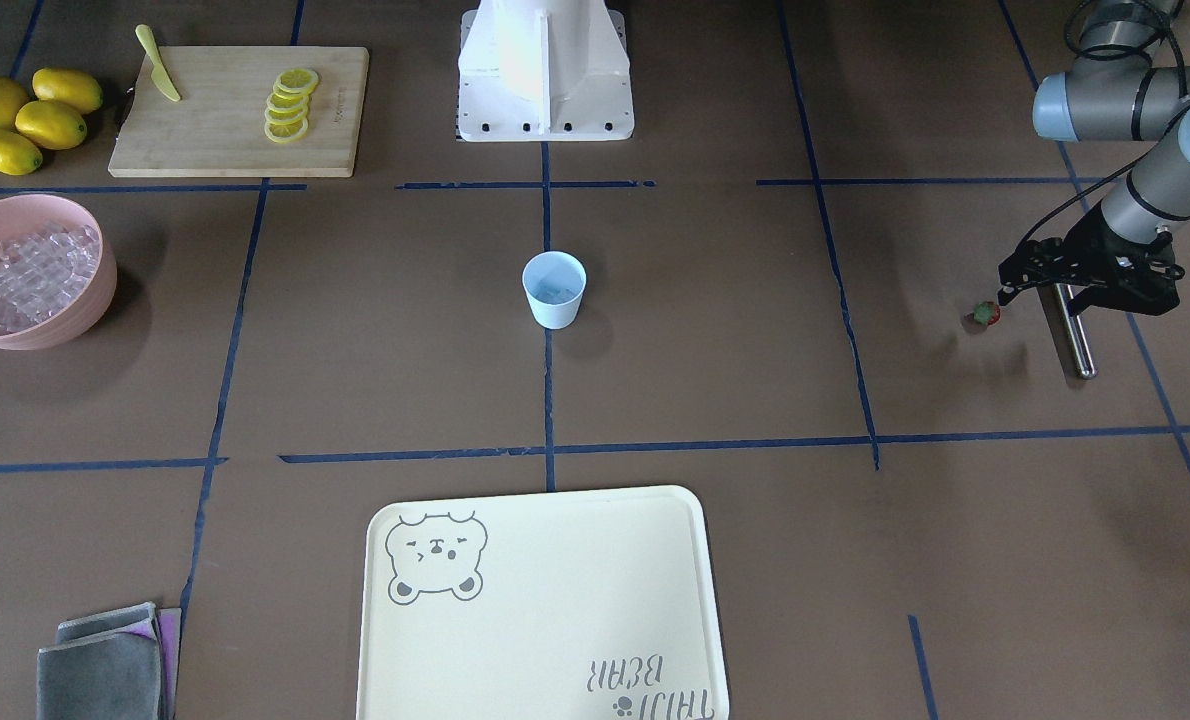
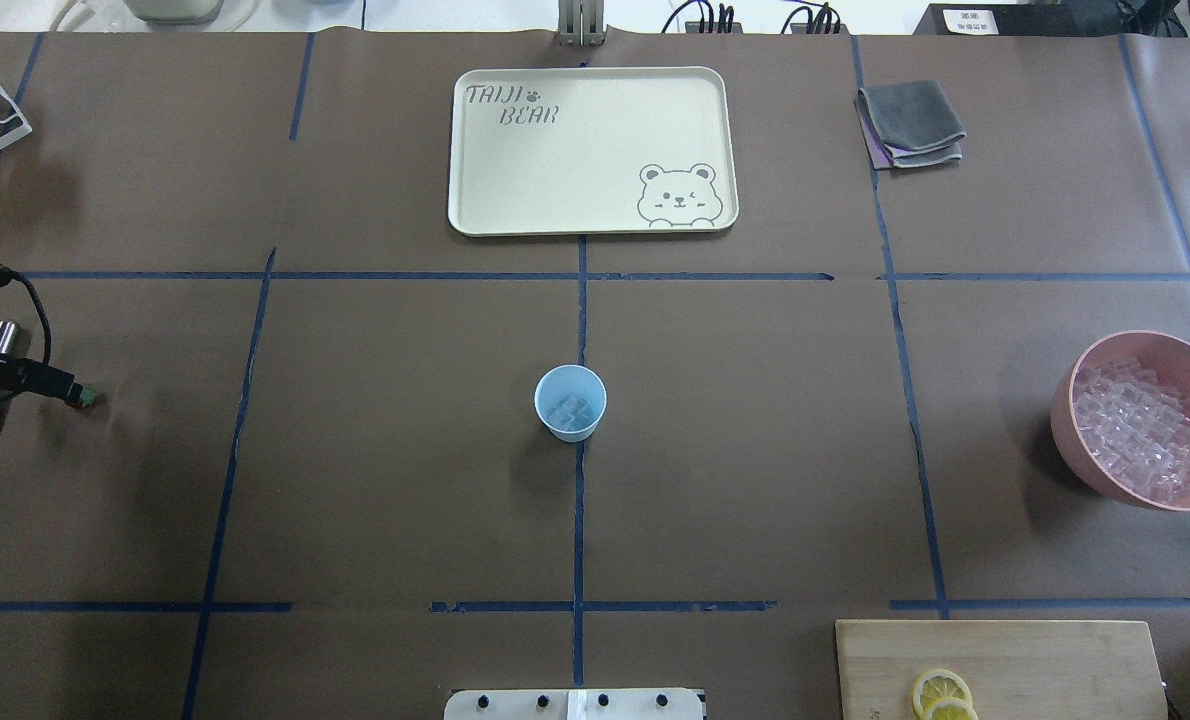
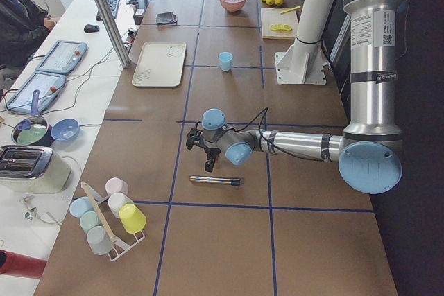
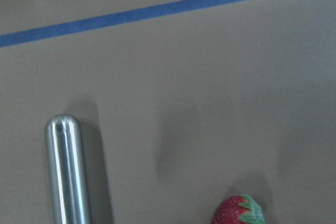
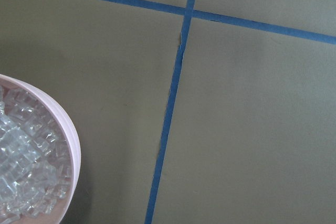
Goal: Mash ice and strawberries in cup
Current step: 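Reach the left gripper down toward the red strawberry beside the muddler, then close the left gripper on the red strawberry and lift it, then carry the strawberry with the left gripper over the blue cup and release, then withdraw the left gripper back toward the steel muddler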
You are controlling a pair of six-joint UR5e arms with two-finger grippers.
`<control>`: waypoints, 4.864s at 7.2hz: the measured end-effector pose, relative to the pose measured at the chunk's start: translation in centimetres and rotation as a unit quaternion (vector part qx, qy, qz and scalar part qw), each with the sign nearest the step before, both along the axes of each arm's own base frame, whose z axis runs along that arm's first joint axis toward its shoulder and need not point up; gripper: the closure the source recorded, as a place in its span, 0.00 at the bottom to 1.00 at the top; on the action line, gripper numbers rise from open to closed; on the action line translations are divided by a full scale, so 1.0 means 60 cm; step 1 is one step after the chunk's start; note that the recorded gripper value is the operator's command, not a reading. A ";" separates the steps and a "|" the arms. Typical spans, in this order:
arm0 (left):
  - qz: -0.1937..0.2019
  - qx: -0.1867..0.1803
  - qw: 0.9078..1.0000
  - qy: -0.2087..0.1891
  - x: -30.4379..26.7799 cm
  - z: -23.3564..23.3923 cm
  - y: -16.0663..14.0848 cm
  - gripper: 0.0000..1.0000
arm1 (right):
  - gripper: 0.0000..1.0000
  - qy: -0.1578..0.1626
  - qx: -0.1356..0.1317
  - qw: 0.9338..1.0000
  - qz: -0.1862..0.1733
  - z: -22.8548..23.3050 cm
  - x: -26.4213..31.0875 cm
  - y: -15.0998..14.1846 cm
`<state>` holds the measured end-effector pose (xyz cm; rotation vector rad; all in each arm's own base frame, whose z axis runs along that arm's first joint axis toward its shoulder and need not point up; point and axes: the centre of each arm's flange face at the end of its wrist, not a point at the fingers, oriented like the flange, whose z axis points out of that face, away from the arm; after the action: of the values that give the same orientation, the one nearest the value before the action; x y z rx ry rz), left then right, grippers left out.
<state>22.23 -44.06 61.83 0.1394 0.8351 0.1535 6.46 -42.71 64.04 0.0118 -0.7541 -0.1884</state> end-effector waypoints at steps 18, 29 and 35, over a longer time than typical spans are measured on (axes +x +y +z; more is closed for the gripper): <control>-0.059 -0.070 0.996 0.011 0.239 -0.628 -0.068 0.95 | 0.01 -0.001 -0.004 1.000 0.000 0.006 0.000 0.005; -0.102 -0.121 0.987 0.005 0.546 -0.889 0.050 0.01 | 0.01 -0.001 -0.005 1.000 0.000 0.007 0.000 0.005; -0.007 -0.034 0.999 -0.018 0.332 -0.698 -0.022 0.01 | 0.01 -0.001 -0.002 1.000 -0.001 0.004 0.000 0.005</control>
<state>42.17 -45.38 19.98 0.0793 0.8026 0.1141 6.45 -42.38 64.26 0.0082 -0.7558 -0.1881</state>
